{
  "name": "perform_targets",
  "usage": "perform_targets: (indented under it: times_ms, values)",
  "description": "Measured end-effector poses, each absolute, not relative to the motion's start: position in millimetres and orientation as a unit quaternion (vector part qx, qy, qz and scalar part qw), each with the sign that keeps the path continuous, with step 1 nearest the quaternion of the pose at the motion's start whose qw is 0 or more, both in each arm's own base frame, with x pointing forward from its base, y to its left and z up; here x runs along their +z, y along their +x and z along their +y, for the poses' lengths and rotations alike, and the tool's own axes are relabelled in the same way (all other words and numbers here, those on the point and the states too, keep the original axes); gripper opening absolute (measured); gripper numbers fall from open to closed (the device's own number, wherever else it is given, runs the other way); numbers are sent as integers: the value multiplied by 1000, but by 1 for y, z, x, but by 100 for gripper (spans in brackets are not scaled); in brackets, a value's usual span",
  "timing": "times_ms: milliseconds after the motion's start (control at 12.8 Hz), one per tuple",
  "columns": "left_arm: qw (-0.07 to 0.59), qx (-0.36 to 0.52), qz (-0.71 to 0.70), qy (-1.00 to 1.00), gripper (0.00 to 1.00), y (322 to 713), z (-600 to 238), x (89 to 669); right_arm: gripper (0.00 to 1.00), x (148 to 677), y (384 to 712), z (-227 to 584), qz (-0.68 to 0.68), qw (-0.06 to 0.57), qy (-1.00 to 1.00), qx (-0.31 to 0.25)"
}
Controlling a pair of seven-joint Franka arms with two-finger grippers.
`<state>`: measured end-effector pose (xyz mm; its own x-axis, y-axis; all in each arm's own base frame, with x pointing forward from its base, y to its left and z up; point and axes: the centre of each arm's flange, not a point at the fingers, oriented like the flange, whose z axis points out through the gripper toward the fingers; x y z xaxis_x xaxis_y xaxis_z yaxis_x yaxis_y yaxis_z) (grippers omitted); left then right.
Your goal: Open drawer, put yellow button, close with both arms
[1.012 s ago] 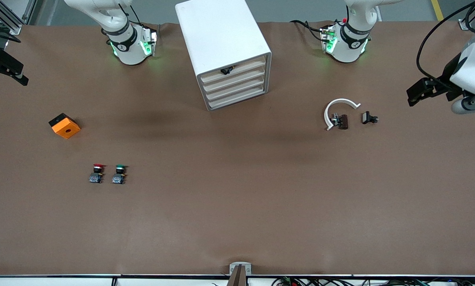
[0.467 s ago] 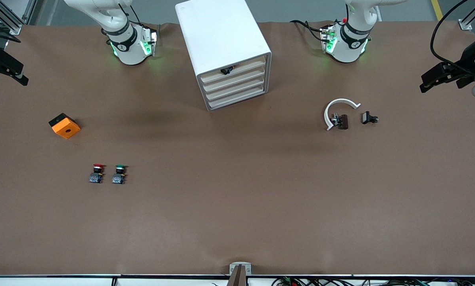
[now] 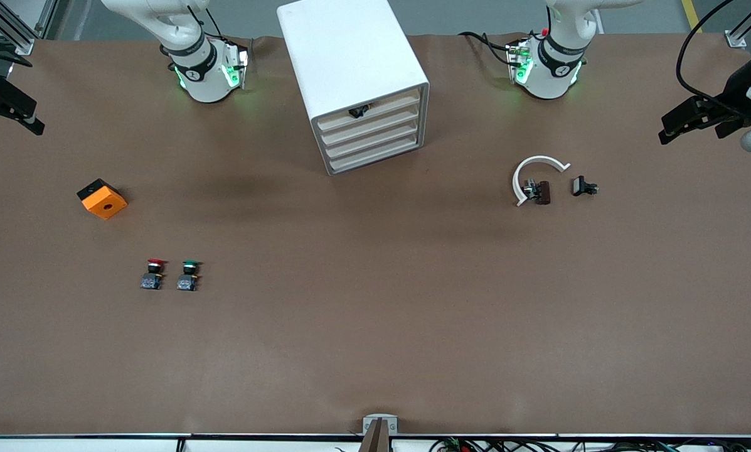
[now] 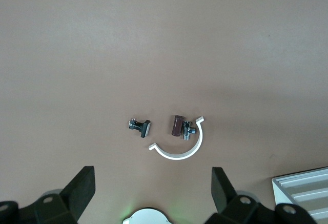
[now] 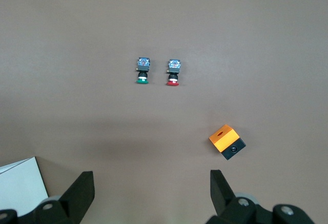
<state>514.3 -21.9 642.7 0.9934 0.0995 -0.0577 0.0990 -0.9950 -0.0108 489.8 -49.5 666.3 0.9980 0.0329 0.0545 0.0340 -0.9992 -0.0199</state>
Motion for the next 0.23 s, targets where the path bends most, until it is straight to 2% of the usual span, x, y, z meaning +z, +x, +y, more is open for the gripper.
perform_targets:
  times_ms: [234]
  values:
    - [3, 26, -51, -998, 100, 516, -20, 644, 100, 668, 490, -50, -17, 10, -999, -30]
